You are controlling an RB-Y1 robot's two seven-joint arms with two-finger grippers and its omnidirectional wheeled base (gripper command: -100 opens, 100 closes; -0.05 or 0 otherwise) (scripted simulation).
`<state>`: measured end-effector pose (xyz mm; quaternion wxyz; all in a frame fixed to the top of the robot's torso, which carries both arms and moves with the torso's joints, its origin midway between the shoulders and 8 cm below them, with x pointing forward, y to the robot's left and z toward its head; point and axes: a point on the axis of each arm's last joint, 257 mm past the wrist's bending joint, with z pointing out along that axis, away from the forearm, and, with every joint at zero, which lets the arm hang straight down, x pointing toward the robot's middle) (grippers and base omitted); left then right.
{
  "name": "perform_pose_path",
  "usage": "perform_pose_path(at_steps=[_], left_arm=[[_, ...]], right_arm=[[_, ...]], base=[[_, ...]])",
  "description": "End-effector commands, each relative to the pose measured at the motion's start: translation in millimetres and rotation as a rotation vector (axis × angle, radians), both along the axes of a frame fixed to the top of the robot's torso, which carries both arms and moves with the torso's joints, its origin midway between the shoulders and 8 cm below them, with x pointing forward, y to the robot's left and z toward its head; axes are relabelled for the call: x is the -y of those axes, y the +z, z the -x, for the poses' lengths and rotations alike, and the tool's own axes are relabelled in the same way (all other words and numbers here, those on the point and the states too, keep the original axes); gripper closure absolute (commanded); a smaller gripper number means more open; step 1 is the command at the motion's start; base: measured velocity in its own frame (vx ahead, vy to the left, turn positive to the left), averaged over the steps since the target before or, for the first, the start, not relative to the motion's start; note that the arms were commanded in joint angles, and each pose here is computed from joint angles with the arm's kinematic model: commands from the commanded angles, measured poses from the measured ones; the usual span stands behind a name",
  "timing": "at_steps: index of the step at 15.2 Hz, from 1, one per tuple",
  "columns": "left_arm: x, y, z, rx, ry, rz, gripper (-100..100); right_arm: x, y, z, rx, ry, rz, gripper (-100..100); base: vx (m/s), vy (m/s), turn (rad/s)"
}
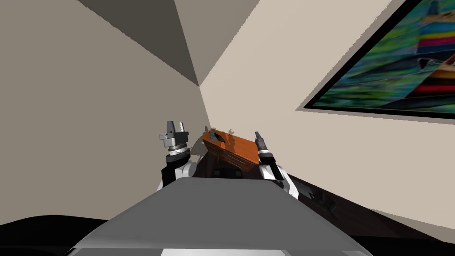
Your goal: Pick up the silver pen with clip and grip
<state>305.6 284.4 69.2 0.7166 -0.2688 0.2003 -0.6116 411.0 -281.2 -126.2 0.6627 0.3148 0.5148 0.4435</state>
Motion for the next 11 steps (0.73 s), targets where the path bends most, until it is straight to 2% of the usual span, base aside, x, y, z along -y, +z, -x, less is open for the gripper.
perform_pose_path(at_steps=[1, 2, 3, 4, 5, 8, 10, 11], left_arm=[[0.0, 0, 0, 0.000, 0.000, 0.000, 0], [0.0, 0, 0, 0.000, 0.000, 0.000, 0], [0.0, 0, 0, 0.000, 0.000, 0.000, 0], [0.0, 0, 0, 0.000, 0.000, 0.000, 0], [0.0, 0, 0, 0.000, 0.000, 0.000, 0], [0.0, 0, 0, 0.000, 0.000, 0.000, 0], [0.0, 0, 0, 0.000, 0.000, 0.000, 0], [0.0, 0, 0, 0.000, 0.000, 0.000, 0]], right_arm=[[10, -17, -6, -0.051, -0.015, 0.020, -100], [20, -38, -11, -0.104, -0.031, 0.044, -100], [20, -40, -11, -0.108, -0.032, 0.044, -100], [31, -57, -15, -0.156, -0.049, 0.068, -100], [33, -63, -15, -0.168, -0.052, 0.067, -100], [57, -101, -20, -0.273, -0.092, 0.114, -100], [60, -110, -18, -0.292, -0.097, 0.113, -100], [73, -127, -19, -0.341, -0.117, 0.135, -100]], base=[[0.000, 0.042, 0.212], [0.001, 0.047, 0.222], [0.001, 0.040, 0.197], [0.001, 0.045, 0.278], [0.004, 0.040, 0.239], [0.010, 0.046, 0.268], [0.017, 0.031, 0.141], [0.009, 0.033, 0.232]])
